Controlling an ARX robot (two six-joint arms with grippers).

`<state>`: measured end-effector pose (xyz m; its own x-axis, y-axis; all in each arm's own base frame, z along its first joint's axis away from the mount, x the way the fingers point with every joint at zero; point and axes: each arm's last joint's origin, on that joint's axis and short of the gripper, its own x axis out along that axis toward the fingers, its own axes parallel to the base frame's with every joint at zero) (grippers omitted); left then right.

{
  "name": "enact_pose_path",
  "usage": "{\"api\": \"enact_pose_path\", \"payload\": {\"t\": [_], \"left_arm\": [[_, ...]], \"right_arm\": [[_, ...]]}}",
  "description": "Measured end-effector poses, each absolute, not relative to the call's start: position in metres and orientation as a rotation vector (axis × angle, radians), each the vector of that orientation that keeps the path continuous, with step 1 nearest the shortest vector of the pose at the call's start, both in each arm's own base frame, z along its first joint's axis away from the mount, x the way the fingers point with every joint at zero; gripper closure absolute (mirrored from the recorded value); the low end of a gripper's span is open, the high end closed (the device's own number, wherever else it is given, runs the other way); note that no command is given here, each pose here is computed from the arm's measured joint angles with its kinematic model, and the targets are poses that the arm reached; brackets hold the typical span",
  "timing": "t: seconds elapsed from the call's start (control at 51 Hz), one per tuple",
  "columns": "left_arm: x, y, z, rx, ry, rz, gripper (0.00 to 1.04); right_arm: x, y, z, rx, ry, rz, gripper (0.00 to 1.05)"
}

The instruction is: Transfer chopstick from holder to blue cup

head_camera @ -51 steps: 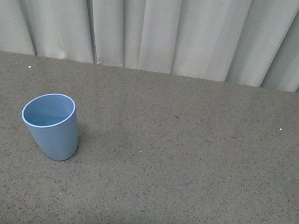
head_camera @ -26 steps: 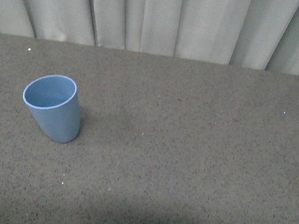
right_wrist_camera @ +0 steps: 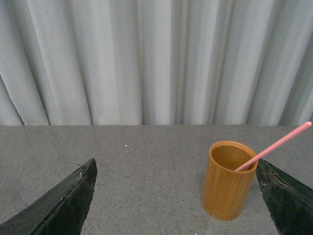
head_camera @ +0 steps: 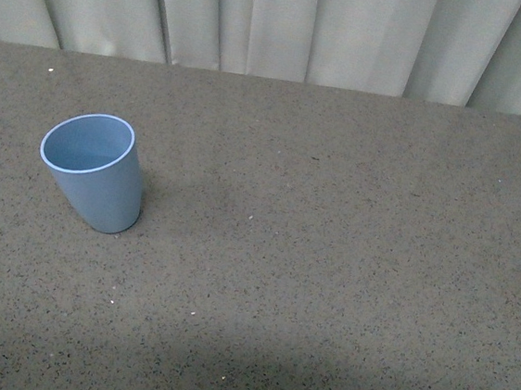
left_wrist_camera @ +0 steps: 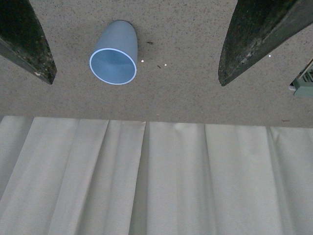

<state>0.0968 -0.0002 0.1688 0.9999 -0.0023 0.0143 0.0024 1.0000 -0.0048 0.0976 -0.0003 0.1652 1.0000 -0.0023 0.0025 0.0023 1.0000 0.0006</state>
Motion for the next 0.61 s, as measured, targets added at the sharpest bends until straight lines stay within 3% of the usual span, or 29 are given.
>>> {"api": "enact_pose_path", "payload": {"t": [0.608], "left_arm": [[0.0968, -0.0002, 0.1688, -0.005, -0.014, -0.002, 0.07]], "right_arm": [[0.0976, -0.0003, 0.1652, 0.001, -0.002, -0.002, 0.09]]}}
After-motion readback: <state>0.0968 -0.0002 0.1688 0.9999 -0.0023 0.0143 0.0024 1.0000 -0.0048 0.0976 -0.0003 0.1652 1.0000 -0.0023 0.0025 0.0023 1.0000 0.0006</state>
